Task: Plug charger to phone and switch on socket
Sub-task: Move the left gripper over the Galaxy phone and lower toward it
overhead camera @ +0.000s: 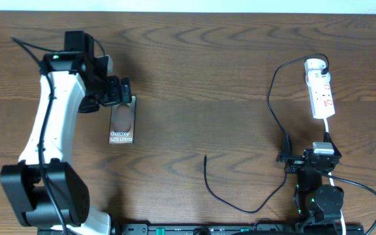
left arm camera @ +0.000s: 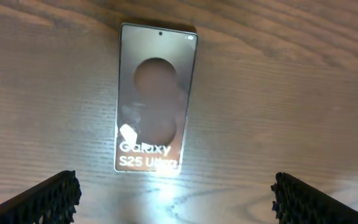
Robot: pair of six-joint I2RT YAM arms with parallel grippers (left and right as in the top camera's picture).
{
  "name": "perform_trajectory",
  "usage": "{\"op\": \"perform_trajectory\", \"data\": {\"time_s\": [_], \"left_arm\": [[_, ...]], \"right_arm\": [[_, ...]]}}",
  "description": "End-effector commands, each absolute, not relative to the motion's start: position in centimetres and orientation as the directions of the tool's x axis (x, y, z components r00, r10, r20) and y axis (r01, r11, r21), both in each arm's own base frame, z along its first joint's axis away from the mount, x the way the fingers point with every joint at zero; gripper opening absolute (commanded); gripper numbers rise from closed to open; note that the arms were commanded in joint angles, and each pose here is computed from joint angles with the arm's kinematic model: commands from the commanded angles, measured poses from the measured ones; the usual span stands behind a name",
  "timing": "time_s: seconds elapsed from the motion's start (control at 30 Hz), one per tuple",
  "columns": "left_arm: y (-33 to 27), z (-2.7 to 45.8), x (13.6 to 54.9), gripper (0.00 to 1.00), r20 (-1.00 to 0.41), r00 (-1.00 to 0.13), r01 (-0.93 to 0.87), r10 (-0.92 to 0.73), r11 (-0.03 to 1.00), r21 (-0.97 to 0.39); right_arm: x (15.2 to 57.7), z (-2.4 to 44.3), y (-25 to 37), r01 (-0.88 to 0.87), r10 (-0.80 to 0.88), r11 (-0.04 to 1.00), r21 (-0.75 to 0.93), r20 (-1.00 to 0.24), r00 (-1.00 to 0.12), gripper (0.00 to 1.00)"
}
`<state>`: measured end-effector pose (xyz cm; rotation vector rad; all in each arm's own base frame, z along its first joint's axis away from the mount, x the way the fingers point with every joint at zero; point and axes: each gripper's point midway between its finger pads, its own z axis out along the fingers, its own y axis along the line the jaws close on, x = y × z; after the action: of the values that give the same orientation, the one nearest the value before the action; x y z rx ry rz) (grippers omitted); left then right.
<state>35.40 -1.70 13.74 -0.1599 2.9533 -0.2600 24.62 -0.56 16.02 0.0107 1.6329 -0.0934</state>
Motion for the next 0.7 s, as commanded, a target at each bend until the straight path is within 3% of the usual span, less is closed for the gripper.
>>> {"op": "perform_trajectory", "data": {"time_s": [0.0,0.67], "left_arm": [[-1.4,12.9,35.4,0.98,-0.163,-0.984,-0.052,-0.068,0.994,-0.098],[-1.9,8.1,34.9,0.98,-0.168,-0.985,-0.03,-0.039,0.998,-0.059]], "right_arm": [[24.6,16.0,-0.5,0.061,-0.063,0.996,-0.067,-0.996,-0.065,0.99],[24.6,16.0,-0.5,0.061,-0.063,0.996,-0.067,-0.996,-0.066,0.99]]}}
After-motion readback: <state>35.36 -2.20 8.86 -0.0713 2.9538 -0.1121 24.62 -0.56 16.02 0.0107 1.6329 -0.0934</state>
